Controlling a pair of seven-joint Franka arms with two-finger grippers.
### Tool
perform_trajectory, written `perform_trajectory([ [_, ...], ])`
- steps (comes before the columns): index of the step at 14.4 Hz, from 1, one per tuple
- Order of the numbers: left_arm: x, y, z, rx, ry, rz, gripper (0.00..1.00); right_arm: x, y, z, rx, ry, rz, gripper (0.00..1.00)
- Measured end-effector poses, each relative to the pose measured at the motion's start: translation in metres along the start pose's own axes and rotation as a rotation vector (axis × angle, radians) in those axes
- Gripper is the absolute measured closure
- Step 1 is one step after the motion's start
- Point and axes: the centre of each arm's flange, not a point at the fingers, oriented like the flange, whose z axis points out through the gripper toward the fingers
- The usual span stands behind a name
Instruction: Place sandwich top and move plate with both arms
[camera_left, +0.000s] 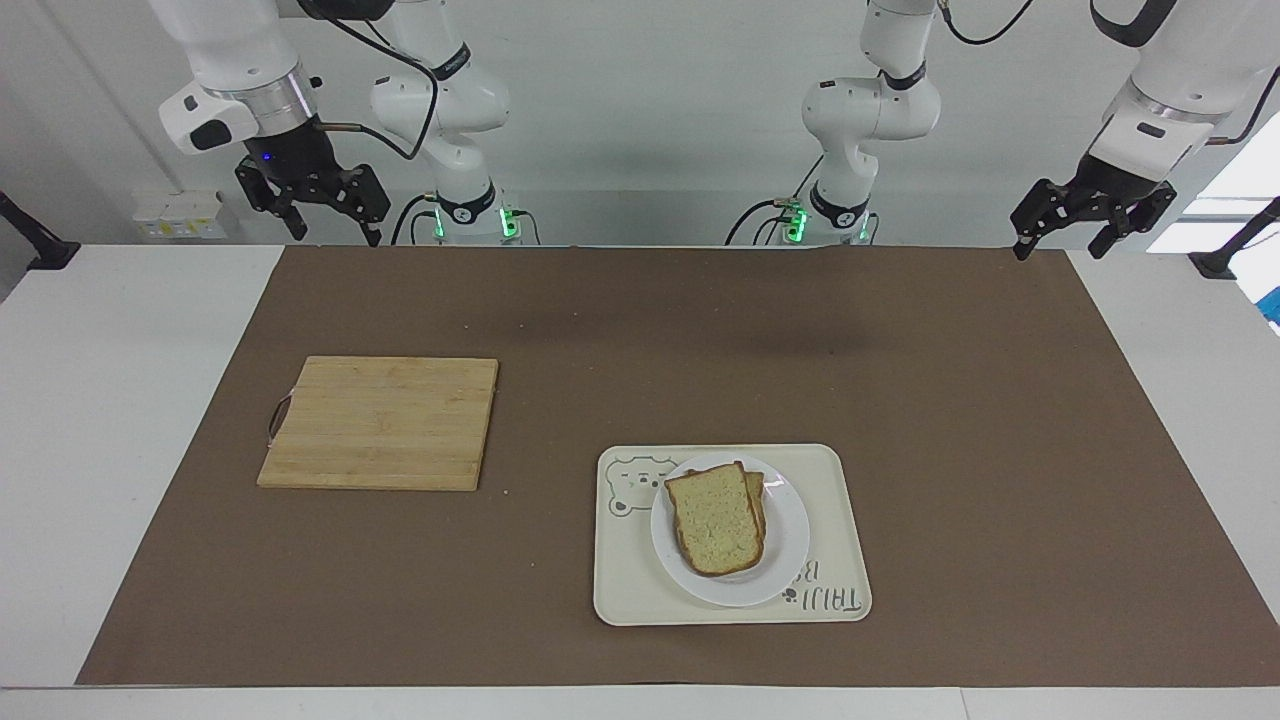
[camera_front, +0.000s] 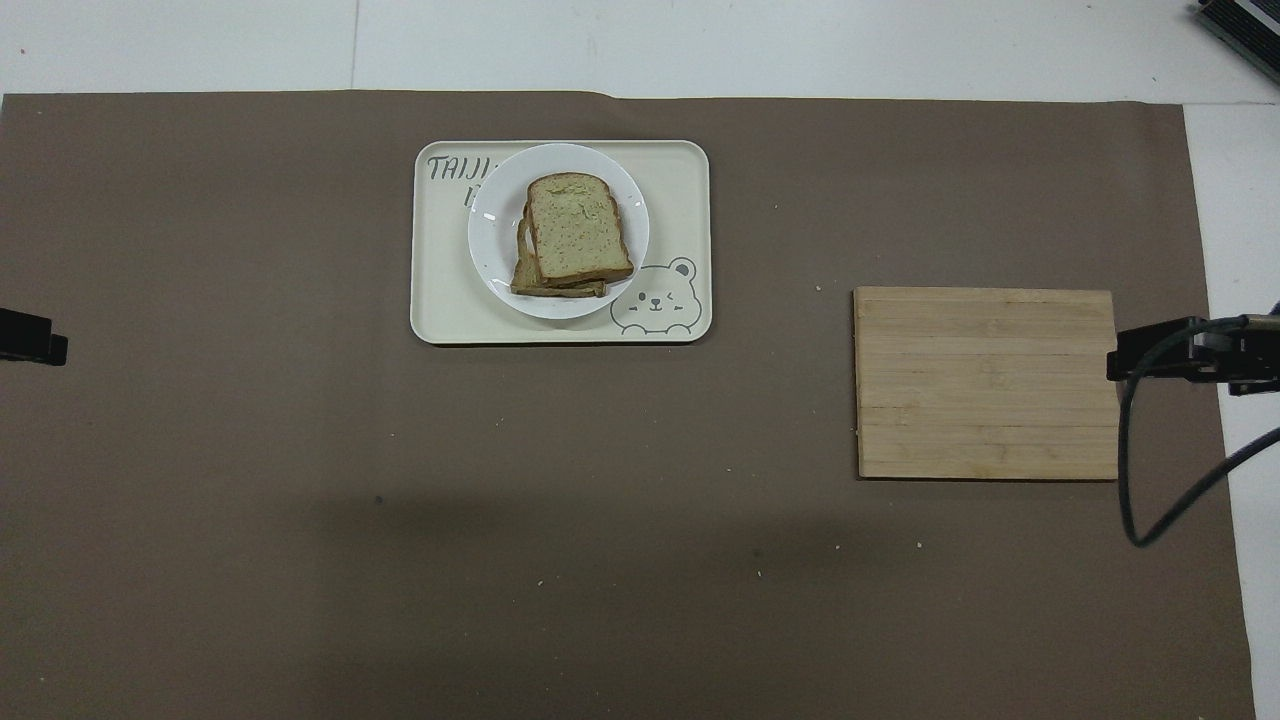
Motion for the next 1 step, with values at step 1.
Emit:
perform_trajectory([
  [1,0.0000,0.0000,0.0000,0.000,0.000,-0.001,0.00,0.0000,0.0000,0.0000,0.000,0.000,0.000,0.00],
])
